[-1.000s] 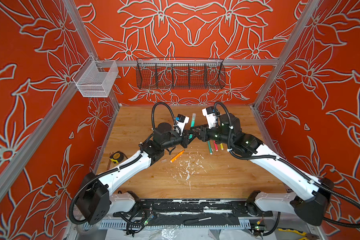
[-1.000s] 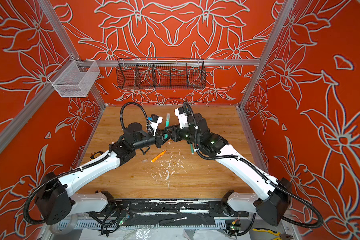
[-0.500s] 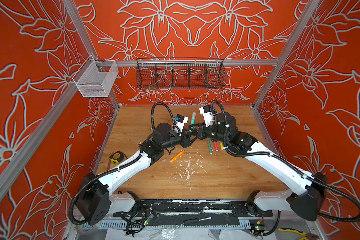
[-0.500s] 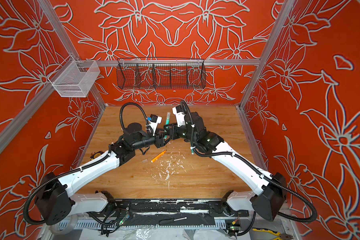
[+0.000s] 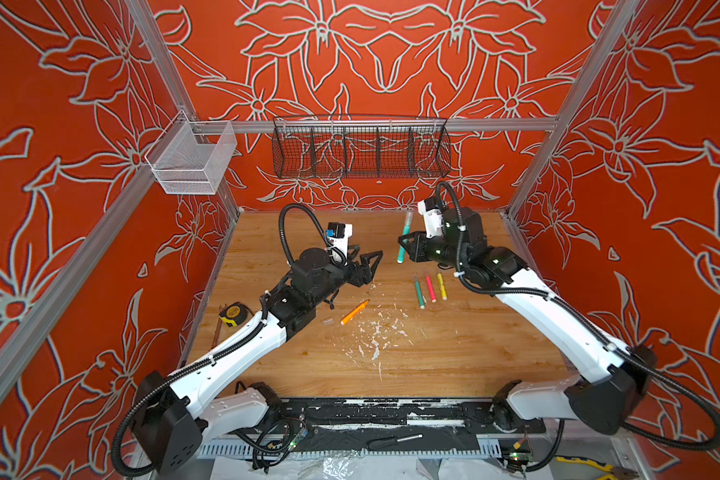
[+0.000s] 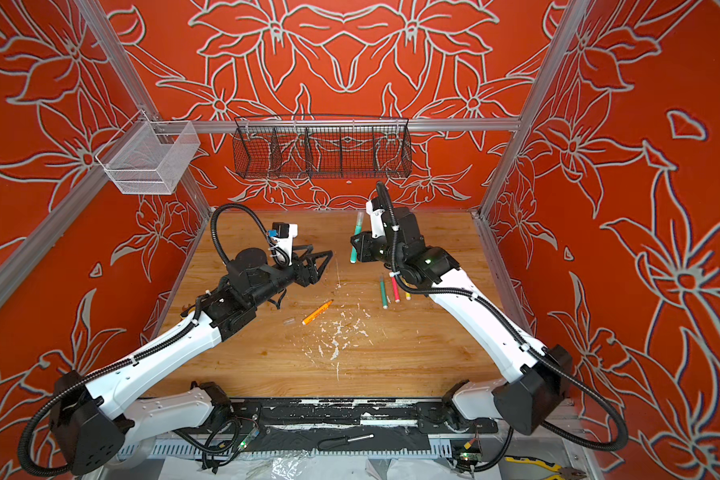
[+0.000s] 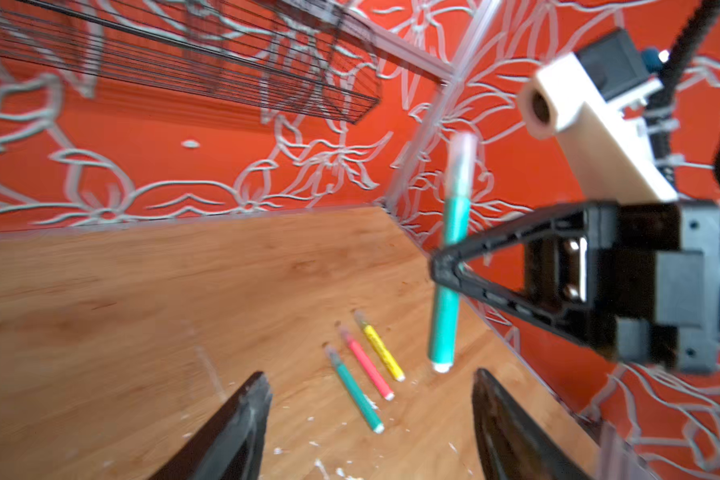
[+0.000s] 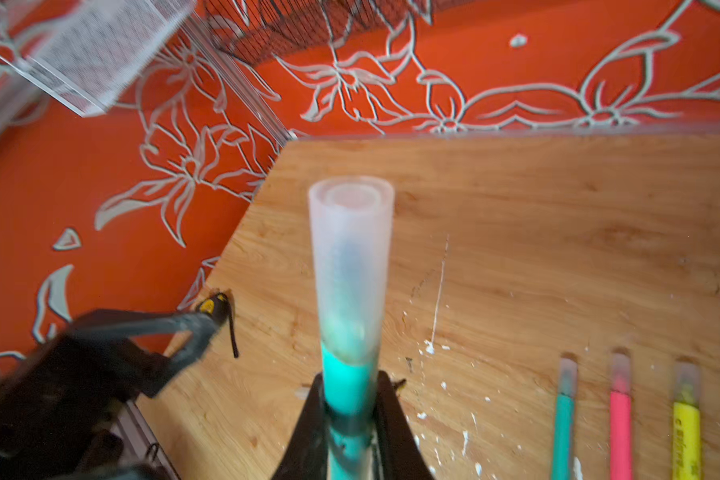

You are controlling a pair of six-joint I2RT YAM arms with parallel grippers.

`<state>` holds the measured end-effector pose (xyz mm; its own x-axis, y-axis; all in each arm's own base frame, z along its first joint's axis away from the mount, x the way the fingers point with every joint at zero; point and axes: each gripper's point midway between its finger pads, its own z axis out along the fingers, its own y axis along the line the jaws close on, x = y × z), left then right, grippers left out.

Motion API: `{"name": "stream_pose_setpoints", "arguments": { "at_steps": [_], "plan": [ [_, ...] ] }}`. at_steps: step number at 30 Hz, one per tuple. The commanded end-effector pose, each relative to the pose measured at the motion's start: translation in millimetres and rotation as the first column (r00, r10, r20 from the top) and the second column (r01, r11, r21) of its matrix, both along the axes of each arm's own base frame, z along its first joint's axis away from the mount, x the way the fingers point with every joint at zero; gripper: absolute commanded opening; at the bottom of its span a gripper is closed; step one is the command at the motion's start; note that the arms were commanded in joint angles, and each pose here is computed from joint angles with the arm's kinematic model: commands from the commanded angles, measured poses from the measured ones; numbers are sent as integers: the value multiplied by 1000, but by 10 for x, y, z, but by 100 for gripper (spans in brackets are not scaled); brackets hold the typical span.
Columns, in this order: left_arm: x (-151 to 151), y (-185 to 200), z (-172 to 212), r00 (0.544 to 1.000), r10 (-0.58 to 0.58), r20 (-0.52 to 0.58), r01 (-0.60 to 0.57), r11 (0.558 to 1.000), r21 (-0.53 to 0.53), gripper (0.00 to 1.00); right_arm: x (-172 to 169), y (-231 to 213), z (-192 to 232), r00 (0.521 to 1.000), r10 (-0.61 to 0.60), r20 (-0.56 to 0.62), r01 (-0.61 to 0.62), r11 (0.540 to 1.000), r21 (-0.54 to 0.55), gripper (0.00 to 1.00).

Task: Insert the pens into the pen caps
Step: 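Carry the capped marker with the right gripper while the left gripper opens and withdraws, then lower the capped green marker beside the other markers and open the right gripper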

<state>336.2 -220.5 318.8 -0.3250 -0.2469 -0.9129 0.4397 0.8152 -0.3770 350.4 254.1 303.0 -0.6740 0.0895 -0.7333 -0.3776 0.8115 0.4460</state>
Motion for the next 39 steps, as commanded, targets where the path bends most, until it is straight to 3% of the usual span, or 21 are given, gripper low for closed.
{"name": "stream_pose_setpoints", "arguments": {
  "at_steps": [1,6,10,19,27,39],
  "plan": [
    [143,560,-37,949,314,-28,-312,949,55,76,-64,-114,-753,975,16,-224,-60,980,-192,0],
    [127,617,1,943,333,-21,-332,942,45,77,37,-274,-1380,924,-44,-380,-97,935,-342,0],
    [134,631,-14,941,338,-17,-337,940,56,77,59,-275,-1864,852,-74,-518,-144,919,-368,0],
    [135,603,-25,946,324,-23,-322,945,56,77,153,-330,-2504,762,-157,-628,-154,898,-412,0],
    [157,586,-86,946,323,-37,-320,945,67,77,152,-393,-2739,735,-196,-650,-126,901,-415,1],
    [156,584,-83,946,322,-39,-319,945,66,76,139,-446,-2854,719,-236,-654,-99,896,-432,16]
  ]
}}
